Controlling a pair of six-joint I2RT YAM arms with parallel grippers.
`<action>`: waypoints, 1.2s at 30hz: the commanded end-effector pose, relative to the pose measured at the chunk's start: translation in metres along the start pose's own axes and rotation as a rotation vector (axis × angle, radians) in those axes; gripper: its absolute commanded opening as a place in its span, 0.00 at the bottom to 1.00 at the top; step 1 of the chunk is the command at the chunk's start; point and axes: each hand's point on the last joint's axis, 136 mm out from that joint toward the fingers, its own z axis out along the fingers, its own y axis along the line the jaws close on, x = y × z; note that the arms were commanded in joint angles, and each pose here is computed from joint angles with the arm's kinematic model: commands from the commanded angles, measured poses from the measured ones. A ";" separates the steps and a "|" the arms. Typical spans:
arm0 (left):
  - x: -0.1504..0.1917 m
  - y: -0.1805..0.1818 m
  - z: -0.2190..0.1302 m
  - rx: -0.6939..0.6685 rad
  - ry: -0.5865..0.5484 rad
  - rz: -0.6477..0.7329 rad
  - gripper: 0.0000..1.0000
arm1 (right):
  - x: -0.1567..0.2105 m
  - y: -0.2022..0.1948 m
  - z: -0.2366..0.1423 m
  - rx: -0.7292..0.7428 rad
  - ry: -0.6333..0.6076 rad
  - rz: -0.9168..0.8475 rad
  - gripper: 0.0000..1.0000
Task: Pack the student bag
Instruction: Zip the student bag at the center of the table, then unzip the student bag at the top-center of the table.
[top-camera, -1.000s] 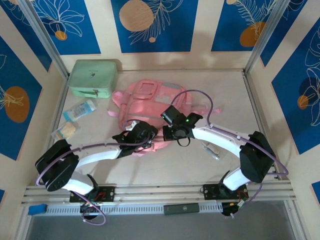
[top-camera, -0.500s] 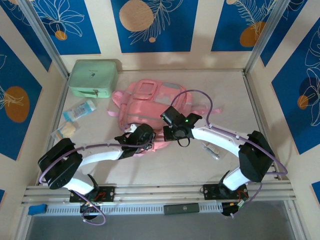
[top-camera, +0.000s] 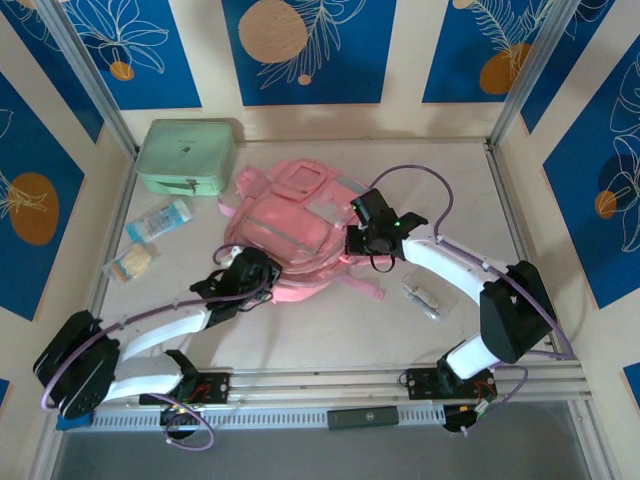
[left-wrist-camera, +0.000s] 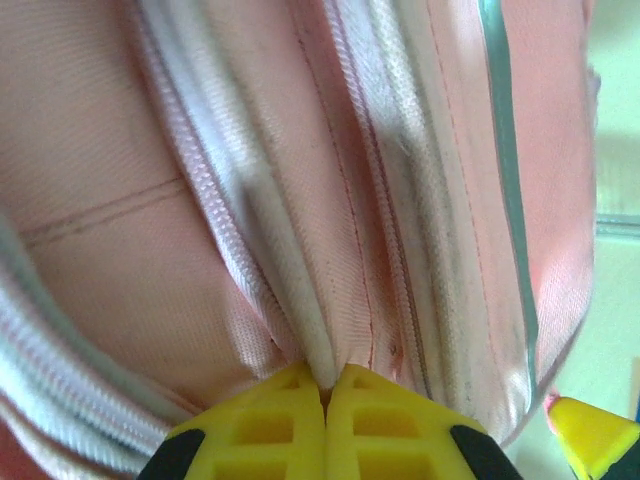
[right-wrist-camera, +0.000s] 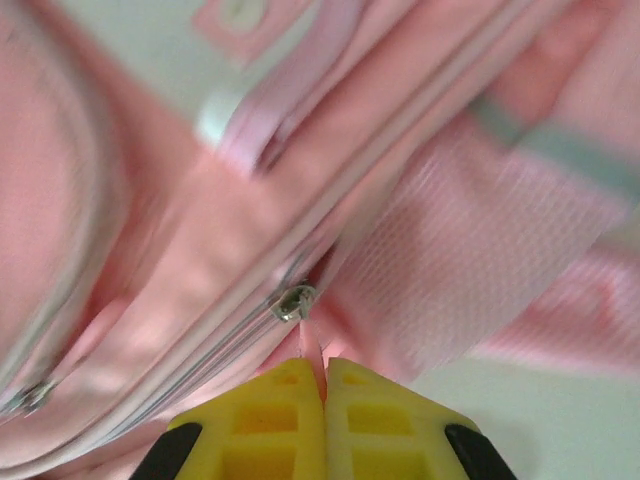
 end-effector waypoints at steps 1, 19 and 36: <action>-0.030 0.039 -0.011 -0.152 -0.090 0.116 0.00 | -0.010 -0.006 -0.003 0.032 -0.012 -0.018 0.00; 0.003 -0.052 -0.043 0.044 0.025 0.389 0.31 | 0.000 0.081 -0.024 -0.380 0.211 0.171 0.46; 0.022 -0.036 -0.004 -0.031 0.056 0.445 0.36 | -0.030 0.104 0.042 -0.393 0.262 0.139 0.33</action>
